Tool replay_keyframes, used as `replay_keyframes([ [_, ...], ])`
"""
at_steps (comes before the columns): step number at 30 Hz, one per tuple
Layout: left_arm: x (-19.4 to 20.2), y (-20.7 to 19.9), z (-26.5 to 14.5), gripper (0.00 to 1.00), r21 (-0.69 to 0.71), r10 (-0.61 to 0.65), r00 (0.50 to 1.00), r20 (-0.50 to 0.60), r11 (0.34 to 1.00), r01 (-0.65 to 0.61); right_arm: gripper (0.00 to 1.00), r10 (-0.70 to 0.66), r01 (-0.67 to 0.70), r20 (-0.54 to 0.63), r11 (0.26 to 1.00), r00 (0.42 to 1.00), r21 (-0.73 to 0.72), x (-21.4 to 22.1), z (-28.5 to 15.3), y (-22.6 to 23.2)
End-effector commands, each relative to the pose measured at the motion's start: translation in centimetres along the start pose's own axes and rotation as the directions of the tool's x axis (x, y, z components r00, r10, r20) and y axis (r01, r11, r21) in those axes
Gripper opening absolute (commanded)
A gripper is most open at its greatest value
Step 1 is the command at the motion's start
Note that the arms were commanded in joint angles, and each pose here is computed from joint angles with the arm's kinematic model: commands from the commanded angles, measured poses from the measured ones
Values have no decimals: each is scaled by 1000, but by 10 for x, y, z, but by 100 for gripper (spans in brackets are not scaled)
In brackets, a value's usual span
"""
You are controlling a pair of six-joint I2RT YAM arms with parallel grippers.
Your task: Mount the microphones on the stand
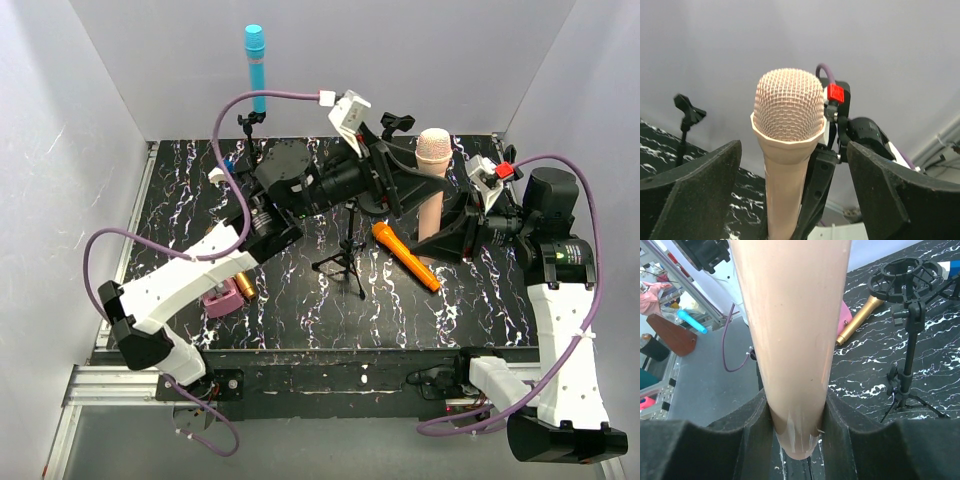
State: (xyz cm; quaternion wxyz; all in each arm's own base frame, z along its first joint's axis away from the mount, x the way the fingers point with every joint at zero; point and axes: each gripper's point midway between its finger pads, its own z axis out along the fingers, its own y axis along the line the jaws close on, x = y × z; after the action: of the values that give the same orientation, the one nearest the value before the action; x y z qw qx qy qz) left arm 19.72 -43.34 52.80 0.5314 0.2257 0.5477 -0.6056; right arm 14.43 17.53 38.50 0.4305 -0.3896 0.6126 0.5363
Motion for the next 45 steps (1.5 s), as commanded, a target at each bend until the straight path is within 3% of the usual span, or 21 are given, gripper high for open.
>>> replay_keyframes([
  [1, 27, -8, 4, 83, 65, -35, 993, -112, 997, 42, 1, -47, 47, 2, 999, 999, -12, -5, -2, 8],
  [7, 37, 1, 7, 75, 43, -13, 989, -145, 999, 19, 1, -34, 34, 2, 999, 999, -23, -4, -1, 9],
  [10, 38, 0, 9, 64, 57, -3, 989, -150, 998, 11, 1, -26, 26, 1, 999, 1000, -23, -2, -1, 8],
  [12, 38, 0, 10, 45, 54, -1, 989, -147, 998, 9, 1, -21, 21, -1, 1000, 1000, -23, 0, -1, 8],
  [14, 36, -1, 11, 38, 65, 4, 991, -134, 998, 5, 1, -18, 18, -2, 1000, 1000, -21, 1, -1, 7],
  [17, 35, -5, 10, 6, 87, 5, 991, -136, 996, 7, 2, -12, 12, -5, 1000, 1000, -9, 3, -1, 4],
  [18, 36, -6, 9, 0, 87, 6, 990, -137, 996, 6, 7, -6, 6, -6, 1000, 1000, -3, 4, -1, 3],
  [19, 33, -6, 7, 0, 84, 11, 991, -133, 997, 0, 17, -3, 3, -6, 1000, 1000, 0, 4, -1, 2],
  [22, 30, -1, -1, 0, 51, 58, 990, -128, 997, -51, 69, -5, 5, -10, 1000, 1000, 7, 6, -1, 4],
  [24, 17, -1, -14, 0, 28, 141, 984, -107, 990, -139, 82, -31, 31, -17, 999, 999, 41, 8, -3, 1],
  [30, -33, 17, -59, 0, -131, 341, 936, -84, 928, -350, 85, -87, 96, -63, 983, 994, 155, 30, -7, -20],
  [34, -65, 46, -93, 0, -308, 440, 892, -98, 839, -448, 86, -107, 121, -73, 967, 992, 224, 57, -13, -43],
  [41, -103, 84, -120, 0, -483, 534, 838, -112, 708, -516, 86, -69, 93, -86, 945, 994, 313, 125, -20, -89],
  [45, -102, 100, -118, 0, -517, 541, 833, -119, 682, -517, 87, -54, 76, -81, 952, 995, 298, 153, -21, -93],
])
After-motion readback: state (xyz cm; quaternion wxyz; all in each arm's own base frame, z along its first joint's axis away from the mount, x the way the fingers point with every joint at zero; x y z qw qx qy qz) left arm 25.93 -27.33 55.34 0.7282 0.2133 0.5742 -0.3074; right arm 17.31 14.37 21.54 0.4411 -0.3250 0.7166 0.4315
